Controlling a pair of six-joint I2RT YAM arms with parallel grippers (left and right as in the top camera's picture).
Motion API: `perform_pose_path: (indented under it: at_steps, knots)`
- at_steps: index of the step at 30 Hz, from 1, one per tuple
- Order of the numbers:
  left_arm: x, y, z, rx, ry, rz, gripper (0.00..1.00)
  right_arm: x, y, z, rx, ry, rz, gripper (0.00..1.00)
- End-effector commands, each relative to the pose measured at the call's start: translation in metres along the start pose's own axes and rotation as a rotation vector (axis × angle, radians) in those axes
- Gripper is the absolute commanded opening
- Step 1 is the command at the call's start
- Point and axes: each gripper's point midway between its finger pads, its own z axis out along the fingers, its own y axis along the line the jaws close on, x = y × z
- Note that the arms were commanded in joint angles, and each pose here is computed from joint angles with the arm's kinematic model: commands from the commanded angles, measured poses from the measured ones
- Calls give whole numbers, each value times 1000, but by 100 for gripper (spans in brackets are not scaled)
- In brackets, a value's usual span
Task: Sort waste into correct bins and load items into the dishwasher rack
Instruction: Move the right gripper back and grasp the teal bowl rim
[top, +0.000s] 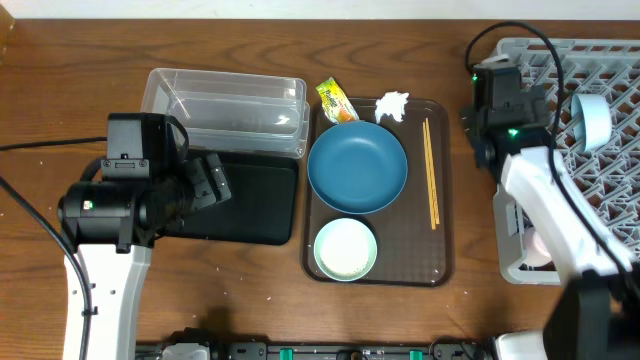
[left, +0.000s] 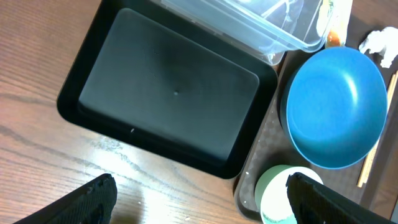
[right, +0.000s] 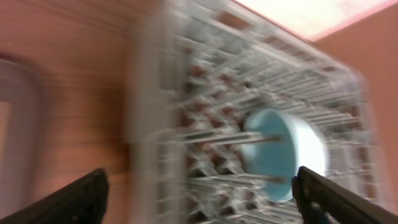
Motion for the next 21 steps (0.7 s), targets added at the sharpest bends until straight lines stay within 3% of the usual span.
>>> perform_pose_path:
  at_steps: [1, 6, 16, 18, 19, 21]
  knots:
    - [-2, 3, 0, -13, -8, -10, 90, -13, 65, -42, -343, -38, 178, 86]
    - [-2, 3, 0, -13, -8, -10, 89, 22, 129, -71, -582, 161, 265, 81]
    - [-2, 3, 0, -13, -8, -10, 89, 75, 179, -48, -551, 476, 453, 71]
    - [-2, 3, 0, -13, -8, -10, 90, 83, 191, -43, -571, 518, 445, 63]
    - [-2, 3, 0, -13, -8, -10, 90, 88, 194, -39, -564, 539, 449, 51]
    - [-2, 3, 0, -13, -8, -10, 90, 100, 201, -30, -538, 592, 475, 43]
